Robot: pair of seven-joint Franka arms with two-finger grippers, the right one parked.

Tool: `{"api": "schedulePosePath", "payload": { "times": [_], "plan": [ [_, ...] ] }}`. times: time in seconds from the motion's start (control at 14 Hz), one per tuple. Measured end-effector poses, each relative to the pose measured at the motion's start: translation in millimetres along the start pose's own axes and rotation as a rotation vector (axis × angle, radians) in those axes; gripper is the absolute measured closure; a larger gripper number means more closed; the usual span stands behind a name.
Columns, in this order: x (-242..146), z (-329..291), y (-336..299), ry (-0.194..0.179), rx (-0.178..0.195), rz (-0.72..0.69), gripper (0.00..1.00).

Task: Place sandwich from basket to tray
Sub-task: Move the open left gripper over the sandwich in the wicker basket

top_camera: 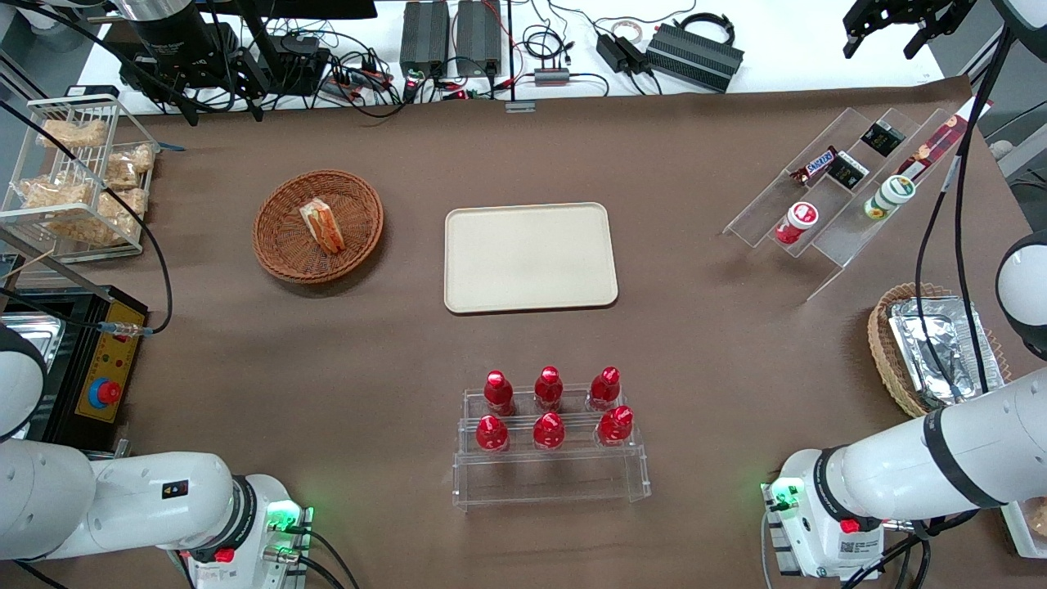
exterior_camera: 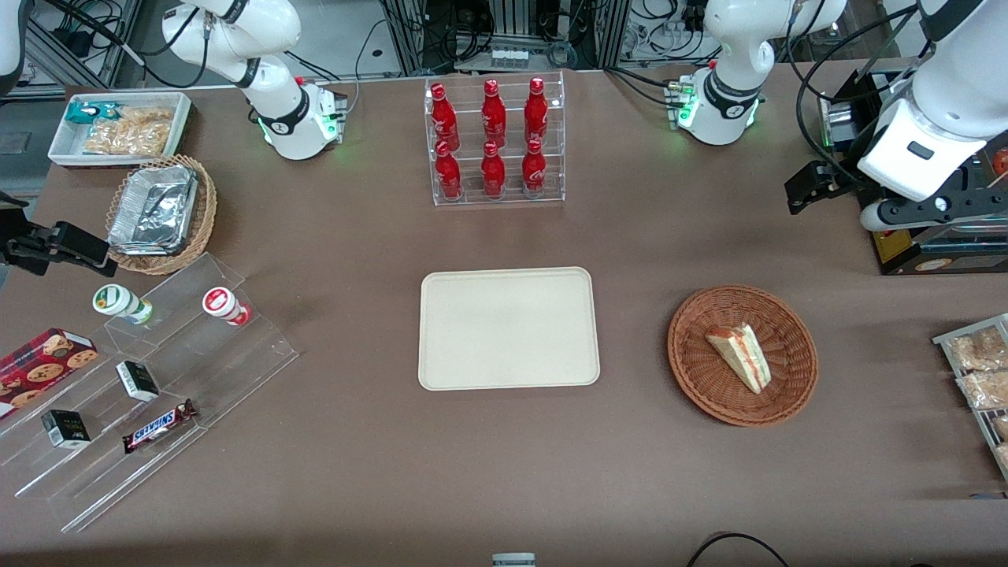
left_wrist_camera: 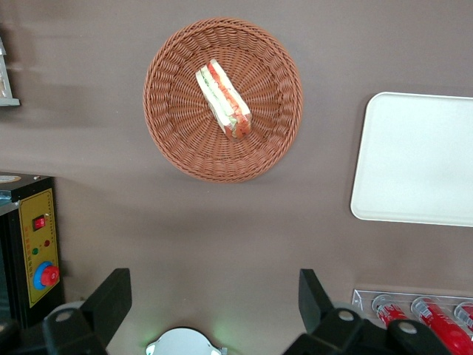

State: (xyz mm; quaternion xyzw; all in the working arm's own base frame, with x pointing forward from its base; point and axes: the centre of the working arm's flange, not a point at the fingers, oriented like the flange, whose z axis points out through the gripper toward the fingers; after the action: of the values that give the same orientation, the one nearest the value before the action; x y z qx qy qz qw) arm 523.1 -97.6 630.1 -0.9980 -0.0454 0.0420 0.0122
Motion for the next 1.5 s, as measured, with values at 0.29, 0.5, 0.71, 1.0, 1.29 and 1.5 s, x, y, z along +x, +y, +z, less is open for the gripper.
{"api": "schedulePosePath", "payload": {
  "times": [0.29, 0.5, 0.71, 1.0, 1.29, 1.5],
  "plan": [
    [1, 3, 0, -0.006, 0.001, -0.004, 0.0],
    [13, 35, -9, -0.059, 0.008, -0.026, 0.0],
    [48, 97, -23, -0.094, -0.006, -0.057, 0.0],
    [87, 193, -31, -0.129, -0.027, -0.084, 0.0],
    [125, 290, -57, -0.16, -0.036, -0.263, 0.0],
    [138, 338, -55, -0.165, -0.037, -0.445, 0.0]
  ]
}}
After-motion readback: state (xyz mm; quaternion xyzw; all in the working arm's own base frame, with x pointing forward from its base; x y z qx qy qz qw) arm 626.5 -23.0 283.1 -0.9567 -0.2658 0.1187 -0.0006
